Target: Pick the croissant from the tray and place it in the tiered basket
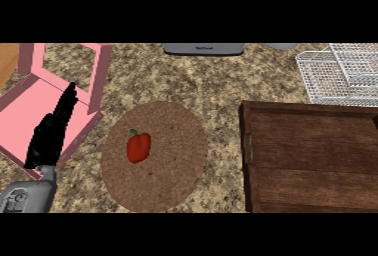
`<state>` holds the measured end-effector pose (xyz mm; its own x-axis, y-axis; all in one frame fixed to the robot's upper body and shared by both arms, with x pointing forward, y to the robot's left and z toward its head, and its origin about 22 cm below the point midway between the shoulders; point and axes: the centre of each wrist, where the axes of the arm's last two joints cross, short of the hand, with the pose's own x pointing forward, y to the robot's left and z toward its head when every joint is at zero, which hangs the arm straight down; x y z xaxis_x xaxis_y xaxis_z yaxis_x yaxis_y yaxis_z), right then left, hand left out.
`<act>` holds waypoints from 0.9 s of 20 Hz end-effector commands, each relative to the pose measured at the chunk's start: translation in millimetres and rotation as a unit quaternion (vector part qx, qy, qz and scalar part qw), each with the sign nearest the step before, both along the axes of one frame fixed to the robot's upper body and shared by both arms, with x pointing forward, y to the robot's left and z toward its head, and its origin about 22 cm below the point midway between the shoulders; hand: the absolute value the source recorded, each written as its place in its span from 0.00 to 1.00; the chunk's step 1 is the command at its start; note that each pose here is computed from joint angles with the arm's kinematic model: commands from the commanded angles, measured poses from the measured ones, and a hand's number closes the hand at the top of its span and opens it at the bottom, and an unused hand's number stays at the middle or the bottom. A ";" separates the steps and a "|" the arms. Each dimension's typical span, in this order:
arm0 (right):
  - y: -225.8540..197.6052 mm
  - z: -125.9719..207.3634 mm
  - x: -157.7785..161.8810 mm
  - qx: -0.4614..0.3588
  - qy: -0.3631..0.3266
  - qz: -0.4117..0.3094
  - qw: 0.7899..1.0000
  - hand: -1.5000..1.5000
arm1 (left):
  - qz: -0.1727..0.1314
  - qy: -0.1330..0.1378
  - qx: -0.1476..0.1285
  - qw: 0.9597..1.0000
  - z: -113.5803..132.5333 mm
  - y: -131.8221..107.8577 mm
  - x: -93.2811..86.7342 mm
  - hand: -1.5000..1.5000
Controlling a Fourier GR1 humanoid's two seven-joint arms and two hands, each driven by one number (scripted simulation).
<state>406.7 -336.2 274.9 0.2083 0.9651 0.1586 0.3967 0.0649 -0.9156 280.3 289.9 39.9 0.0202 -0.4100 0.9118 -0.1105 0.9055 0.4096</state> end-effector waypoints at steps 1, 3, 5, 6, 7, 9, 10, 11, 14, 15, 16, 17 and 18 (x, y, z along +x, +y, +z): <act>-23.4 -8.2 10.6 -0.020 0.010 -0.002 1.000 1.00 | -0.001 -0.004 0.007 1.000 -1.8 11.5 -3.8 0.50; -51.0 -5.4 4.7 -0.014 0.024 0.018 0.999 1.00 | 0.007 0.002 -0.001 1.000 -3.2 0.3 7.4 0.50; -37.8 0.6 16.2 -0.006 0.036 0.030 0.999 1.00 | 0.000 -0.005 0.008 1.000 -7.0 2.5 4.4 0.50; -64.6 6.7 5.4 -0.003 0.042 0.040 0.998 1.00 | 0.005 -0.003 -0.002 1.000 -6.8 8.0 15.3 0.50; -64.5 -34.2 10.9 0.009 0.052 0.041 0.998 1.00 | -0.002 0.002 -0.004 1.000 -3.9 -14.3 7.1 0.50; -59.0 -23.9 16.7 0.040 0.057 0.048 0.996 1.00 | 0.004 -0.004 0.005 1.000 -0.9 12.6 10.1 0.50; -63.6 -12.5 17.8 0.041 0.068 0.049 0.996 1.00 | -0.001 0.001 -0.007 1.000 -10.6 -0.3 2.4 0.50; -53.7 -35.4 23.1 0.047 0.075 0.052 0.995 1.00 | -0.002 0.003 0.002 1.000 8.6 5.7 5.4 0.50; -79.5 -53.3 14.3 0.061 0.093 0.057 0.992 1.00 | 0.001 -0.002 0.006 1.000 -4.7 3.6 6.9 0.50; -86.7 -56.5 12.1 0.078 0.122 0.064 0.987 1.00 | -0.002 -0.002 0.008 1.000 -4.8 -4.7 1.1 0.50; -88.6 -71.7 10.0 0.137 0.129 0.044 0.981 1.00 | -0.001 0.000 0.003 1.000 0.7 13.5 3.1 0.50; -89.6 -71.1 11.0 0.204 0.126 0.029 0.970 1.00 | -0.002 0.000 0.005 1.000 3.9 3.2 2.5 0.50; -91.0 -37.9 13.5 0.188 0.131 0.021 0.973 0.00 | -0.016 -0.003 0.000 1.000 10.4 2.7 -0.9 0.50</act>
